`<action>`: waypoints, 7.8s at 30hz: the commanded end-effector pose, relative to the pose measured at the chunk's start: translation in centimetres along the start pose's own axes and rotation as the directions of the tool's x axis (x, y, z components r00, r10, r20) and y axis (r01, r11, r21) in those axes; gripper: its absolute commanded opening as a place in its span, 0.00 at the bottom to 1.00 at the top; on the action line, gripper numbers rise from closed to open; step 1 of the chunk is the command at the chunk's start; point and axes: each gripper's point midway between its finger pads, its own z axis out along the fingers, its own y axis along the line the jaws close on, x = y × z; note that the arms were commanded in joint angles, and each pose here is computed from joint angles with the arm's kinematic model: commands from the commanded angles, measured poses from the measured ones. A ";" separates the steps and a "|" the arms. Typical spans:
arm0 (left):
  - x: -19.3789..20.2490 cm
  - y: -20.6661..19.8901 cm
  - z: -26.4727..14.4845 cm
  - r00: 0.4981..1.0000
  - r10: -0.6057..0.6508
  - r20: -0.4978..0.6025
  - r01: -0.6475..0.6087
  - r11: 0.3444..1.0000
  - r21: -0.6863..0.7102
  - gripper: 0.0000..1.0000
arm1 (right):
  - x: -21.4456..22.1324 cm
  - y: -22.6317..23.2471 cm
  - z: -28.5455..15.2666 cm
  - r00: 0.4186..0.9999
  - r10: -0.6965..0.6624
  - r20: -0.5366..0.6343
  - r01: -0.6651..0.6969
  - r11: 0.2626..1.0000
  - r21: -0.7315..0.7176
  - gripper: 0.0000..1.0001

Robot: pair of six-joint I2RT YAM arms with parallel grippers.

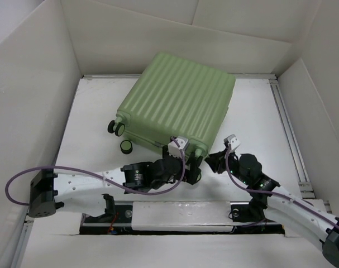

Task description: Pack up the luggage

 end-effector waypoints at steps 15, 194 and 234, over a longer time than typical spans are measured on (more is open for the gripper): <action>-5.2 -0.7 3.8 0.989 -0.043 0.139 0.057 0.993 -0.105 0.73 | -5.2 1.0 0.4 0.981 -0.009 0.194 0.021 0.998 -0.056 0.02; -3.4 5.5 8.8 0.871 -0.154 0.467 0.172 0.985 0.004 0.32 | -8.5 8.4 4.4 0.877 0.480 0.022 -0.470 0.846 0.250 0.00; -2.0 5.6 7.3 0.870 -0.014 0.493 0.066 0.994 -0.088 0.39 | -9.5 9.3 3.2 0.881 0.472 0.043 -0.468 0.854 0.226 0.00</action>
